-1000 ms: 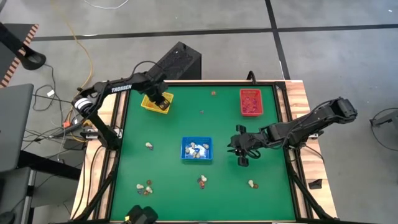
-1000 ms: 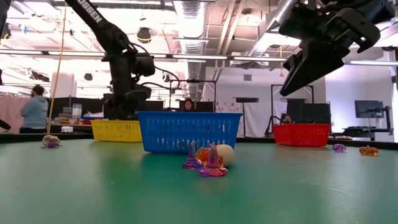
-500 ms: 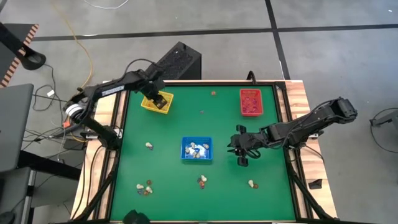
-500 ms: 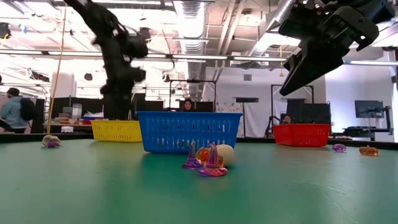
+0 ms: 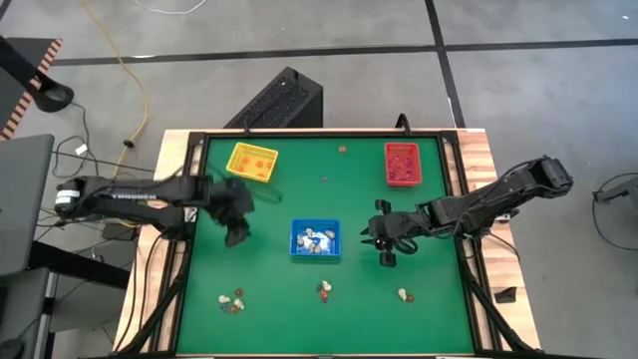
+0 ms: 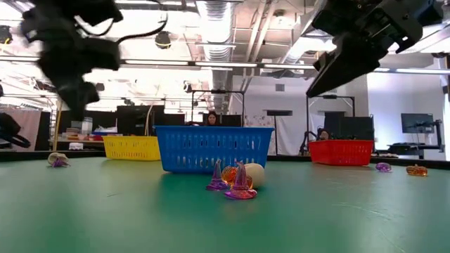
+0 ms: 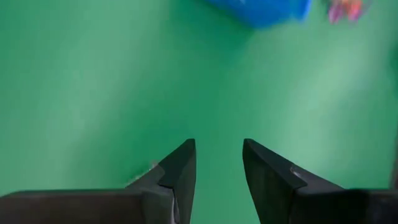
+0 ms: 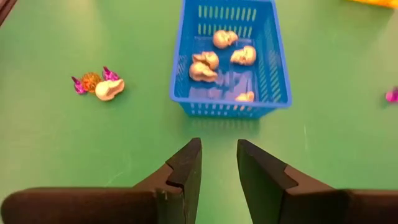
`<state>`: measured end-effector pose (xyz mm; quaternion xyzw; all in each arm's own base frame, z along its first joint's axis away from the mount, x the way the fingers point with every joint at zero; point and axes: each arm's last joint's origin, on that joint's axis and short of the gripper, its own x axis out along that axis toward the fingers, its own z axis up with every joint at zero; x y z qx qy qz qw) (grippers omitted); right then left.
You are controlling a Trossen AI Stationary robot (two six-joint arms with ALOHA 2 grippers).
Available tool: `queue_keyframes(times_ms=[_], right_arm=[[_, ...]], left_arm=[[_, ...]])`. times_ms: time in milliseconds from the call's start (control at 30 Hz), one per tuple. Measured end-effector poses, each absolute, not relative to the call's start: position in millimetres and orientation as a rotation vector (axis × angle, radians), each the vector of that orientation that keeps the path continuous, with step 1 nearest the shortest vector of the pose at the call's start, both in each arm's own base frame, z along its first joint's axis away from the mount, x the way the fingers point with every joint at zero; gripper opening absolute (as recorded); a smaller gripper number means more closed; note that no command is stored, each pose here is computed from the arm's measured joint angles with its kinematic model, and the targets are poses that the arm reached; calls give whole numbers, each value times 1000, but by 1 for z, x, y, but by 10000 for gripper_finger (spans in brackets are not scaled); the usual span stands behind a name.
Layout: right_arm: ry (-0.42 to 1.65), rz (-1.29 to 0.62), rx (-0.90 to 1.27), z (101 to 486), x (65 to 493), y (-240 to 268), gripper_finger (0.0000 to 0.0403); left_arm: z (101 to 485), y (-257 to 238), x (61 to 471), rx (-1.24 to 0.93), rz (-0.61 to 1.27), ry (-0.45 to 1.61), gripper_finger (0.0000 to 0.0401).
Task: Sort Halloween decoration
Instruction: Put the white skull toy into the blue bin
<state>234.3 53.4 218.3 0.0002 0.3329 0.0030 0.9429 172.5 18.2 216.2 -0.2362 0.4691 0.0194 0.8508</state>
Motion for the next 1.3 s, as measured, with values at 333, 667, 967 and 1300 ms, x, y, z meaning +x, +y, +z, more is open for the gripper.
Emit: queue_keyframes(times_ms=[333, 667, 967, 1300], right_arm=[[625, 38, -71, 223, 238, 54, 134], [621, 48, -151, 223, 239, 50, 133], [524, -28, -112, 231, 247, 32, 134], [464, -68, -69, 236, 251, 23, 134]], left_arm=[[199, -44, 174, -440, -129, 924, 119], [202, -100, 160, -634, -155, 962, 119], [182, -141, 143, -621, -146, 1084, 119], [165, -157, 136, -479, -176, 1151, 118]])
